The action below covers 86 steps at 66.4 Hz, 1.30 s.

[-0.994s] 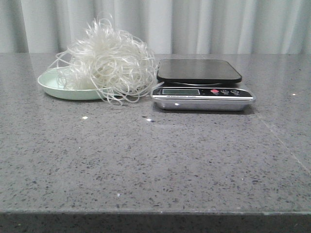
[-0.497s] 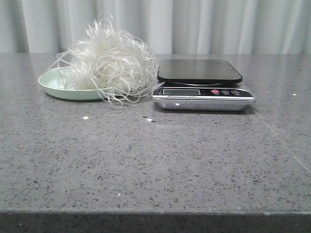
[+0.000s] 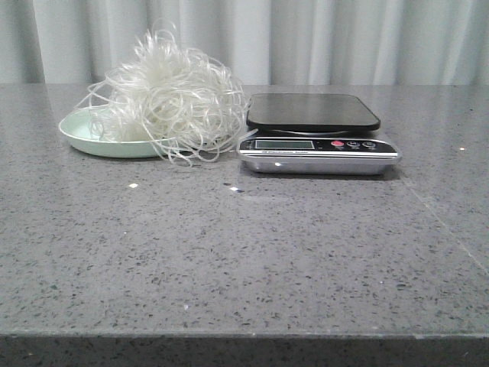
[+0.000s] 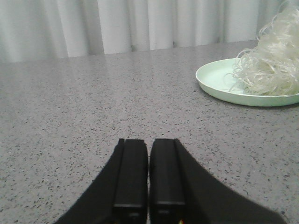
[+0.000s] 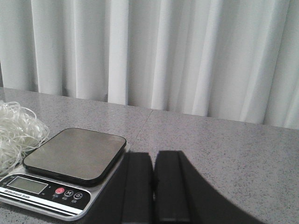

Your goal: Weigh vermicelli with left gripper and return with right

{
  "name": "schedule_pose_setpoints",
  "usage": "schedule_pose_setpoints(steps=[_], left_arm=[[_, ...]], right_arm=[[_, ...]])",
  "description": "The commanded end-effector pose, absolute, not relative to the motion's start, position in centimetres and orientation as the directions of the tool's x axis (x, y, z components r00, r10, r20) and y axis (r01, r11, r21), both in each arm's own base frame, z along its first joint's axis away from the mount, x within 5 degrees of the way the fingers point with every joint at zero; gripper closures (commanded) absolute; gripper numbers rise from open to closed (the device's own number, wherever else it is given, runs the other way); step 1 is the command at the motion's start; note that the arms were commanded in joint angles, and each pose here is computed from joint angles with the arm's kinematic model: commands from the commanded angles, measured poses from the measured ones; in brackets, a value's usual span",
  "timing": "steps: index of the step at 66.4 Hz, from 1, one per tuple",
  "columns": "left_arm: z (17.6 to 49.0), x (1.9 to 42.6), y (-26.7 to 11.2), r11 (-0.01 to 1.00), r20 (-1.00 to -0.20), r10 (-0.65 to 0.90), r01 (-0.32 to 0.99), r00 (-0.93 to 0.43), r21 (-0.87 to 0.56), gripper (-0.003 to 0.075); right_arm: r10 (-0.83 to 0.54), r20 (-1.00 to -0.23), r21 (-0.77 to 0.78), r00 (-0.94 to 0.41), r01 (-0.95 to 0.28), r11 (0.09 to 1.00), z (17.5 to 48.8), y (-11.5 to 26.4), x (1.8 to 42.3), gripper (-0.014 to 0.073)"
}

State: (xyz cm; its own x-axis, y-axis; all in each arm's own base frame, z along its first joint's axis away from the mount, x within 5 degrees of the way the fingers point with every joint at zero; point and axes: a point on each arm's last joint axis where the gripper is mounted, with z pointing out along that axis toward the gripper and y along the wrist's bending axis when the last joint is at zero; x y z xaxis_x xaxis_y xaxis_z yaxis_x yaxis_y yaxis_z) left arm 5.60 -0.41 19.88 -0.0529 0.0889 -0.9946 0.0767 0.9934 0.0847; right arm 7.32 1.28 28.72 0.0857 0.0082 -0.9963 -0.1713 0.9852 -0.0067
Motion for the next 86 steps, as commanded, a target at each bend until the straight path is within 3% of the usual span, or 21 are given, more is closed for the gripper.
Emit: schedule_pose_setpoints(steps=[1,63,77,86], left_arm=[[20.5,5.5,-0.4,0.996,-0.998,0.059,0.068,0.032,0.061,0.0584],[20.5,5.5,-0.4,0.996,-0.998,0.059,0.068,0.030,0.061,0.0584],[20.5,5.5,-0.4,0.996,-0.998,0.059,0.068,0.030,0.061,0.0584],[20.5,5.5,-0.4,0.996,-0.998,0.059,0.068,0.030,0.061,0.0584]], right_arm=[[0.018,-0.984,-0.009,0.177,-0.152,0.988,30.2,1.1,7.2,0.0445],[0.017,-0.984,-0.010,0.177,-0.152,0.988,30.2,1.1,7.2,0.0445],[0.002,-0.999,-0.005,0.041,-0.175,0.985,28.9,1.3,7.3,0.0445],[0.008,-1.000,0.008,0.003,-0.092,0.996,28.6,0.7,7.3,0.0445]])
